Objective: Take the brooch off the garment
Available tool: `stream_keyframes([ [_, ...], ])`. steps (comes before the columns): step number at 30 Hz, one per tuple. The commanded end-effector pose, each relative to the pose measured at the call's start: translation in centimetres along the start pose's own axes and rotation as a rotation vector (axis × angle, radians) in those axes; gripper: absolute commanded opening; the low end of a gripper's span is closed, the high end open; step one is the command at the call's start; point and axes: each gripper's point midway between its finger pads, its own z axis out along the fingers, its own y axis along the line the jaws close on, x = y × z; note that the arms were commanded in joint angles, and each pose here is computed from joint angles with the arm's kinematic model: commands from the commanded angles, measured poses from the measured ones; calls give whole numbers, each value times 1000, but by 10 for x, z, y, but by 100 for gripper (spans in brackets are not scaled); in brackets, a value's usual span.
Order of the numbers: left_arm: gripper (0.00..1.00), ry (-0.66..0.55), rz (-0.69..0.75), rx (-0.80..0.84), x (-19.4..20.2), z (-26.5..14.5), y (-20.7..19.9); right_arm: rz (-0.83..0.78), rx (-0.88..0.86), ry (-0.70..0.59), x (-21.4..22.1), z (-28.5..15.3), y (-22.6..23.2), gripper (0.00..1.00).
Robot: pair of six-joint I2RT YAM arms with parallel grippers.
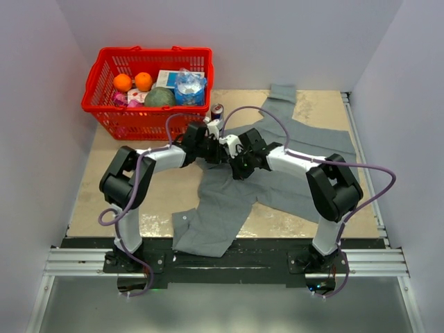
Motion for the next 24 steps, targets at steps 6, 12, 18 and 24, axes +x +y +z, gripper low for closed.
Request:
stream_keyframes([
  [6, 0, -183, 89, -28, -70, 4, -1, 69, 53, -42, -25, -46, -14, 17],
  [12, 0, -122, 193, 96, -42, -17, -22, 122, 93, -43, -24, -94, -53, 37],
  [18, 0, -83, 388, 287, -19, -28, -46, -12, 130, -130, -33, -111, -61, 40],
  [24, 0, -16, 532, 414, -22, -35, -74, -48, 153, -146, -36, -113, -70, 46],
])
